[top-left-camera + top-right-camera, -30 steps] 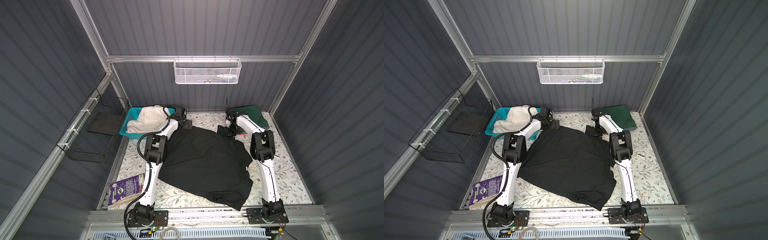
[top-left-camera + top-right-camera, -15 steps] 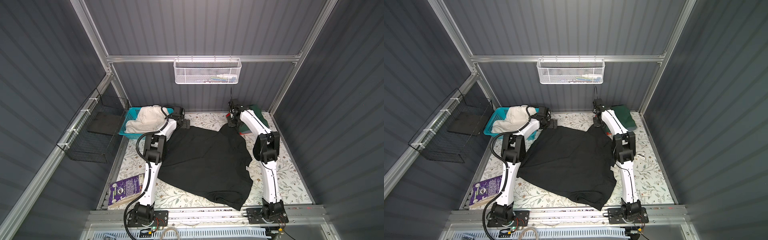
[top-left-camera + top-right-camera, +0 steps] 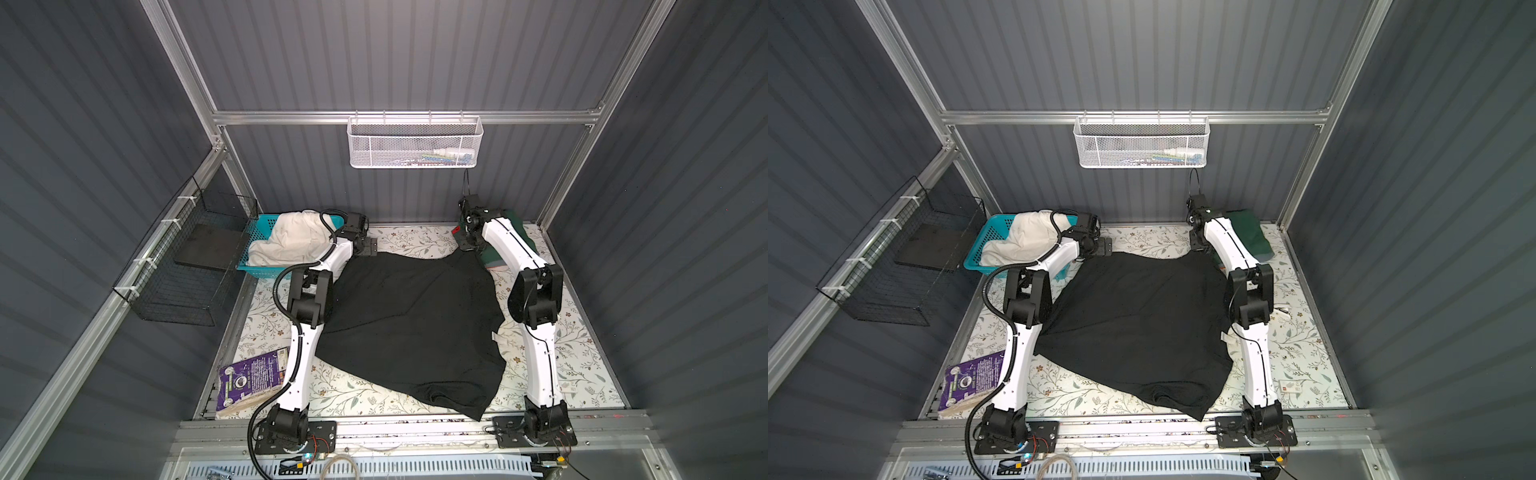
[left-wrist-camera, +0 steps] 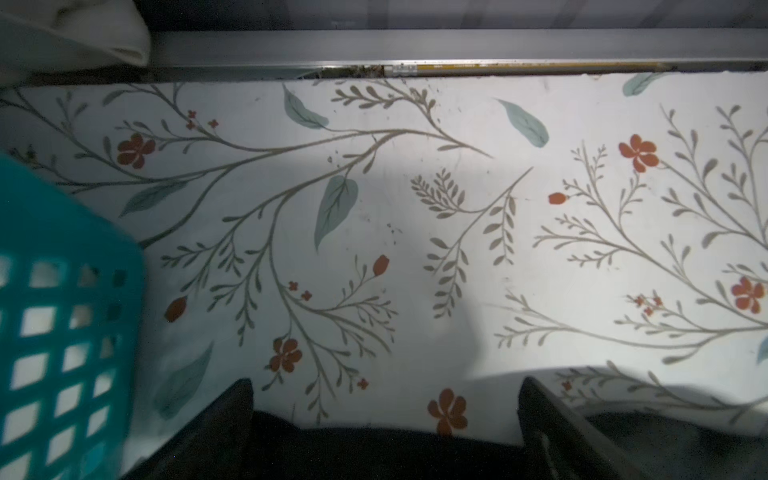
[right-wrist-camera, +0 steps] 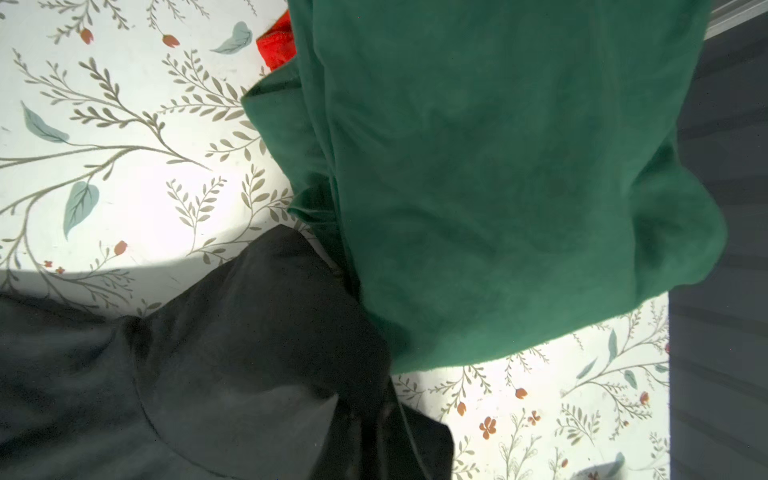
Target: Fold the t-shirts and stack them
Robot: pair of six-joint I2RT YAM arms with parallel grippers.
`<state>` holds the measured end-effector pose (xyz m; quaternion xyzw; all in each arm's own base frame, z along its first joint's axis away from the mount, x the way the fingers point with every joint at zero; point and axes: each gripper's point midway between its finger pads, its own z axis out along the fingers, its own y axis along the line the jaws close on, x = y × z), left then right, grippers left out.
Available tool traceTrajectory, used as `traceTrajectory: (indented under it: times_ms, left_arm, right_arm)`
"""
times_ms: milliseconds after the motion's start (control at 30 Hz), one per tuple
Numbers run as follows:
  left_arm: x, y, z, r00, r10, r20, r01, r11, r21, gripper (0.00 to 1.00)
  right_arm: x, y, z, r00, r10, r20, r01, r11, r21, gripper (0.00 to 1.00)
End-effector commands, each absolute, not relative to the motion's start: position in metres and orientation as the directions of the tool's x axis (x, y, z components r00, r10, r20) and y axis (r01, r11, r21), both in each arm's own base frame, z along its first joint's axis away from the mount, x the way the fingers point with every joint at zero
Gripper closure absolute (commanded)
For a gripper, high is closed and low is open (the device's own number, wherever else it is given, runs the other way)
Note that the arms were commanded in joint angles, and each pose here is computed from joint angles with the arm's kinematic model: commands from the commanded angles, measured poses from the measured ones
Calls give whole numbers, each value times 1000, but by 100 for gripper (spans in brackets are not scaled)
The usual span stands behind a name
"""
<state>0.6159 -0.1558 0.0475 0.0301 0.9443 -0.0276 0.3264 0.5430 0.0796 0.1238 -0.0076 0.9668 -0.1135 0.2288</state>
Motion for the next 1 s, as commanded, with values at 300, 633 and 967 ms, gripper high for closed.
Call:
traceTrajectory:
  times_ms: [300, 633, 967]
  left_arm:
    - [614, -130, 36, -785, -27, -619, -32, 999, -3, 0]
    - [607, -149, 20, -817, -11, -576, 45, 996, -81, 25]
    - [611, -149, 27, -814, 44, -579, 87, 995, -46, 82]
  right_arm:
    - [525, 84, 129, -905, -27, -425, 48, 985, -164, 100]
    - [525, 93, 126, -908, -26, -418, 26, 992, -120, 100]
    - [528, 96, 133, -902, -19, -431, 21, 996, -88, 100]
